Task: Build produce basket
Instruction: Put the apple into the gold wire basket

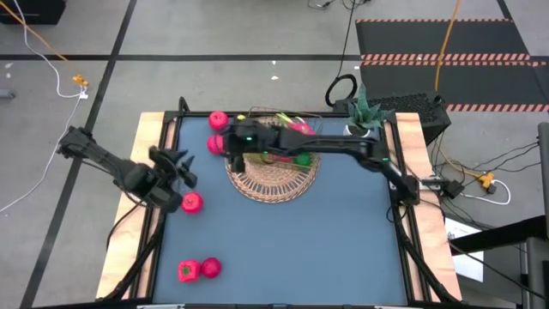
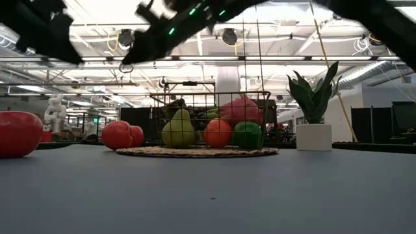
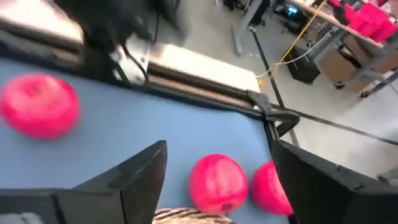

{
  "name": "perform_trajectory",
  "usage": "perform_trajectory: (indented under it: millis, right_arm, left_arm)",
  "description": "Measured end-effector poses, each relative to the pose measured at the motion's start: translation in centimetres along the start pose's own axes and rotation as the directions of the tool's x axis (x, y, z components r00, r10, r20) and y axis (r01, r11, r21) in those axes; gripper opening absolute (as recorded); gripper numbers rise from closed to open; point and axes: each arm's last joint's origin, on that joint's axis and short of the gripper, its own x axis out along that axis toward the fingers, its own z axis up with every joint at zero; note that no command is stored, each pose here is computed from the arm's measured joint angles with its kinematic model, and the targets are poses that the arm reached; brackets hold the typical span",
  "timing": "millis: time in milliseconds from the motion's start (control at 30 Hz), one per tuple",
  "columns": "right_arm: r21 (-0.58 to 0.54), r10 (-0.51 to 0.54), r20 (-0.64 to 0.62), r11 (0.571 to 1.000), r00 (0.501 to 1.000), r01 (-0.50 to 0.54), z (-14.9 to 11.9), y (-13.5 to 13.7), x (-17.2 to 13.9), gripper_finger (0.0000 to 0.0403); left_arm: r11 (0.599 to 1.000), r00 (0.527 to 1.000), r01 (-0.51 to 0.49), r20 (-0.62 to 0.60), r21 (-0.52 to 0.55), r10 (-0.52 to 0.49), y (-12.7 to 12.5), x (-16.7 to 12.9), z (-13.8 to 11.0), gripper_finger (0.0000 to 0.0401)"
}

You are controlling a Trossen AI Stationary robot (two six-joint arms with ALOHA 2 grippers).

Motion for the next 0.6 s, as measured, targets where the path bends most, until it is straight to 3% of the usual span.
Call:
perform_trajectory:
  millis: [167, 267, 467, 600]
  right_arm:
    - [-0.096, -0.022, -0.078, 0.995, 0.997, 0.014, -1.7, -0.1, 4.0, 0.0328]
    - [-0.108, -0.042, -0.142, 0.994, 0.989, 0.026, -2.4, -0.2, 4.5, 0.0354]
    - [-0.08, -0.014, -0.318, 0.997, 0.948, -0.013, -3.7, 0.2, 3.5, 0.0372]
    - [-0.076, 0.035, -0.276, 0.995, 0.96, -0.058, -2.2, -0.5, 1.2, 0.0371]
  left_arm:
    - [1.0, 0.992, -0.016, 0.127, -0.025, 0.019, 1.6, -1.6, 4.5, 0.0136]
    - [0.999, 0.989, -0.017, 0.146, -0.028, 0.021, 1.8, -1.9, 5.5, 0.0136]
    - [0.999, 0.992, -0.047, 0.118, 0.014, 0.045, 0.8, -0.5, 3.5, 0.0137]
    - [0.993, 0.988, -0.116, 0.104, -0.007, 0.116, 0.7, 0.9, 1.8, 0.0163]
